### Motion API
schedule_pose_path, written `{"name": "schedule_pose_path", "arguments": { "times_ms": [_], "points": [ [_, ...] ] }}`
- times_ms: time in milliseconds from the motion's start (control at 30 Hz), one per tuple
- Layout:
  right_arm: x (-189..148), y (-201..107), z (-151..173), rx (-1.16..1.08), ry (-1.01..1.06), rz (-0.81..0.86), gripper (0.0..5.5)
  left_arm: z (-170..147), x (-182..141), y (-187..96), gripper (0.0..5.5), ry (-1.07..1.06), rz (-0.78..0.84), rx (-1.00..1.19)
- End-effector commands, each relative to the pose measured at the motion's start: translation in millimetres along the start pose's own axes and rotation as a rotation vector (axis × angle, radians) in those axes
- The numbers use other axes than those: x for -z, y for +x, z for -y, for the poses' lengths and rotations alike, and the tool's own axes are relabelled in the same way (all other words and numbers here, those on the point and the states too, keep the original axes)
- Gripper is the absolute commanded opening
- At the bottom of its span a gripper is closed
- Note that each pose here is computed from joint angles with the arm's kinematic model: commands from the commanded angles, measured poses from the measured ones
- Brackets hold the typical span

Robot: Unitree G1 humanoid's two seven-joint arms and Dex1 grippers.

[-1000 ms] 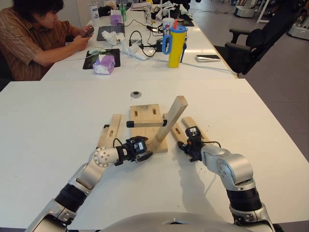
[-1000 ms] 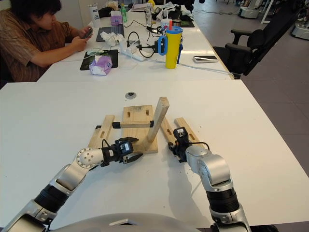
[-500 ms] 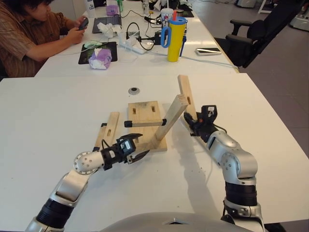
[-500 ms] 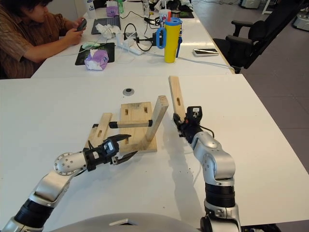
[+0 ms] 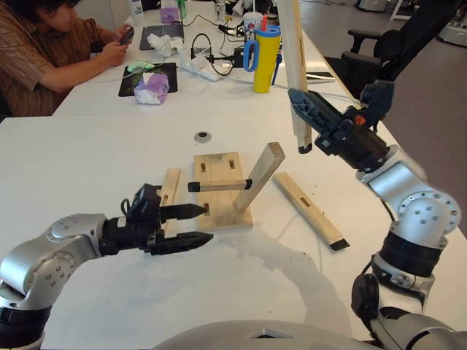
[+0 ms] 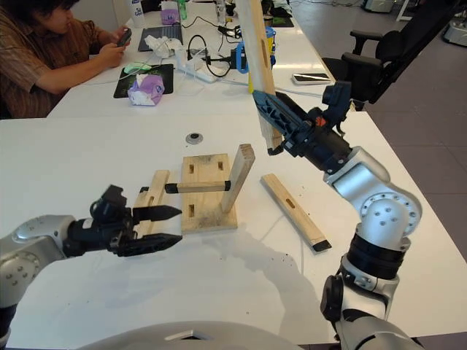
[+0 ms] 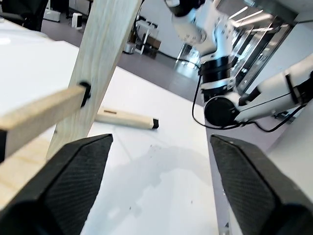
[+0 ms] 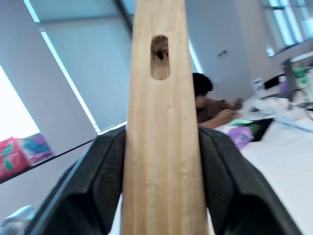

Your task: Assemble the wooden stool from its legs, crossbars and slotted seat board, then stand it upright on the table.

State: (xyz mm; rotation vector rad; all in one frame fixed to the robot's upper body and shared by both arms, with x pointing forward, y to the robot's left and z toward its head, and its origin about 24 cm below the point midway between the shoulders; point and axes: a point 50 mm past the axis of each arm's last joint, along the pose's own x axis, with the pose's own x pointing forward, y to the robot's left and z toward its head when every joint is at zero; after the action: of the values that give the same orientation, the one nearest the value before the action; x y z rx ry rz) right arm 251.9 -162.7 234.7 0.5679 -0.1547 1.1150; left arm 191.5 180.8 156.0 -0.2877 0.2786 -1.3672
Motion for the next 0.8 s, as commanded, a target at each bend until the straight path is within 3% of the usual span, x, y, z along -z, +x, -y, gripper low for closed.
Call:
{"name": "schedule_pose_path", "arguments": {
  "times_ms": [33,100,300,533,800],
  "points": [
    [-10,5,-36,-0.253,0.034,-0.101,2.05,1,-32,4,4.31,0.003,0.140,0.026],
    [2,1,-41,-0.281,0.095,-0.173,2.05,3,-42,8,4.61,-0.006,0.201,0.043],
    [50,-16,-43,-0.247,0.206,-0.369,2.05,4,-57,14,4.65,-0.063,0.302,0.071],
    [72,-32,-38,-0.261,0.293,-0.428,2.05,4,-61,21,4.65,-0.084,0.335,0.095],
    [72,-39,-34,-0.295,0.304,-0.439,2.05,4,-54,18,3.51,-0.143,0.294,0.120]
  ]
}}
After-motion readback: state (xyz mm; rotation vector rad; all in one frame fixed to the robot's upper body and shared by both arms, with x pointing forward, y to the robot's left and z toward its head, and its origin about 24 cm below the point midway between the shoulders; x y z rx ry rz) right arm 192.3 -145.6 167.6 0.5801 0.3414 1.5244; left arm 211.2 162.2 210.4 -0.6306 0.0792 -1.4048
